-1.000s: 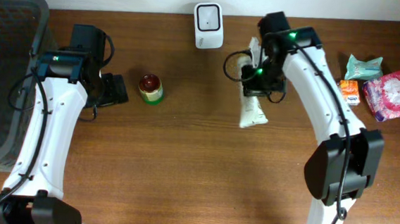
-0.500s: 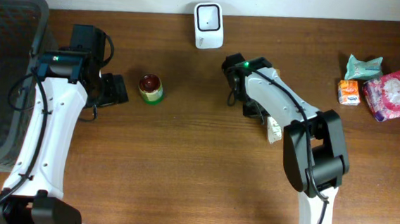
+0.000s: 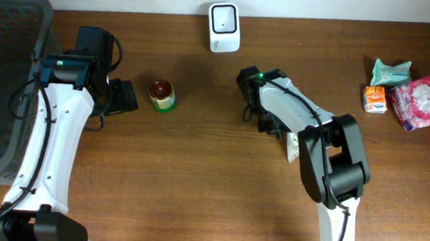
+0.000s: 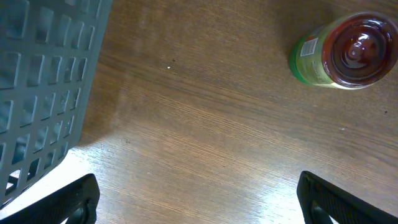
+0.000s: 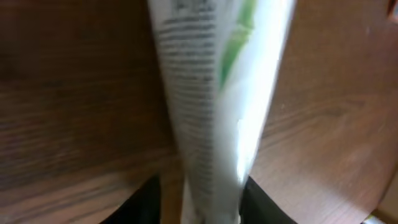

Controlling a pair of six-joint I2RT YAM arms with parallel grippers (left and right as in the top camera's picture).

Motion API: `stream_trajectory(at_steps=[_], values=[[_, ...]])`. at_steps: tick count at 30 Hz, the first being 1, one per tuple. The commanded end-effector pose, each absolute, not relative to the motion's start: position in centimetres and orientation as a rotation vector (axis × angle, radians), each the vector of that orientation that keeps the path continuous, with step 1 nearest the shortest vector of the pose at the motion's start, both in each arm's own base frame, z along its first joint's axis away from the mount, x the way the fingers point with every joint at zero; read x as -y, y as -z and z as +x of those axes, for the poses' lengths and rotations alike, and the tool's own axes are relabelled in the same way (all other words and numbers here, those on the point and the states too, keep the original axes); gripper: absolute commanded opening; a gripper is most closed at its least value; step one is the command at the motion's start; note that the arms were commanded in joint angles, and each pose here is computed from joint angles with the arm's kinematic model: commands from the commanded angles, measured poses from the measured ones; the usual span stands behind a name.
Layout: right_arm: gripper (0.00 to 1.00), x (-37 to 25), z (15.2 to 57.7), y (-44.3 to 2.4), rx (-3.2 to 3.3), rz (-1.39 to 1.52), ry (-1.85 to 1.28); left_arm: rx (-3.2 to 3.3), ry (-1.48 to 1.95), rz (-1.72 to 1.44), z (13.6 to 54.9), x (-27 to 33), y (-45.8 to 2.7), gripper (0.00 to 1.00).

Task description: Scan the item barcode

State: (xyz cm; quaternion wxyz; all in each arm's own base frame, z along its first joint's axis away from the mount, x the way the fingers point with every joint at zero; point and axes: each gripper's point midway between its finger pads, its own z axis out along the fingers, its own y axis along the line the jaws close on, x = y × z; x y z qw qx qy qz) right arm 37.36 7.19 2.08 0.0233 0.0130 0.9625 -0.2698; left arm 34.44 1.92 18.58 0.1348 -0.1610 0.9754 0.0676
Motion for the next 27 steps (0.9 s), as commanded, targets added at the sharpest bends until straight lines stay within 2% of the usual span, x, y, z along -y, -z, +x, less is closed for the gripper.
stream_trajectory(at_steps=[1,2,4,9,11,13,17,18,19,21,24,27], values=[[0.47,-9.5,36.6,-2.3,-2.989,-0.042,0.830,-2.810,-0.209,-0.481,34.2,-2.3,-19.0,0.99],[0.47,-10.3,36.6,-2.9,-2.989,-0.065,0.822,-2.810,-0.208,-0.481,34.2,-2.3,-19.0,0.99],[0.54,-12.6,36.6,-3.9,-2.998,-0.125,0.752,-2.810,-0.208,-0.481,34.2,-2.3,-19.0,0.99],[0.56,-18.0,35.9,-4.3,-3.064,-0.277,0.484,-2.810,-0.208,-0.481,34.2,-2.3,-19.0,0.99],[0.61,-18.1,35.8,-4.7,-3.065,-0.285,0.487,-2.810,-0.208,-0.481,34.2,-2.3,-19.0,0.99],[0.75,-17.7,35.9,-5.3,-3.072,-0.274,0.494,-2.810,-0.208,-0.481,34.2,-2.3,-19.0,0.99],[0.78,-15.5,37.0,-7.3,-3.093,-0.180,0.499,-2.810,-0.208,-0.481,34.2,-2.3,-19.0,0.99],[0.81,-14.7,37.4,-7.9,-3.103,-0.141,0.490,-2.810,-0.208,-0.481,34.2,-2.3,-19.0,0.99],[0.89,-13.7,37.9,-8.4,-3.114,-0.101,0.467,-2.810,-0.208,-0.481,34.2,-2.3,-19.0,0.99],[0.94,-12.3,38.5,-8.4,-3.165,-0.137,0.354,-2.810,-0.208,-0.481,34.2,-2.3,-19.0,0.99],[0.94,-10.9,38.8,-7.8,-3.243,-0.203,0.123,-2.810,-0.208,-0.481,34.2,-2.3,-19.0,0.99],[0.88,-11.3,38.9,-7.7,-3.264,-0.304,-0.237,-2.810,-0.208,-0.481,34.2,-2.3,-19.0,0.99]])
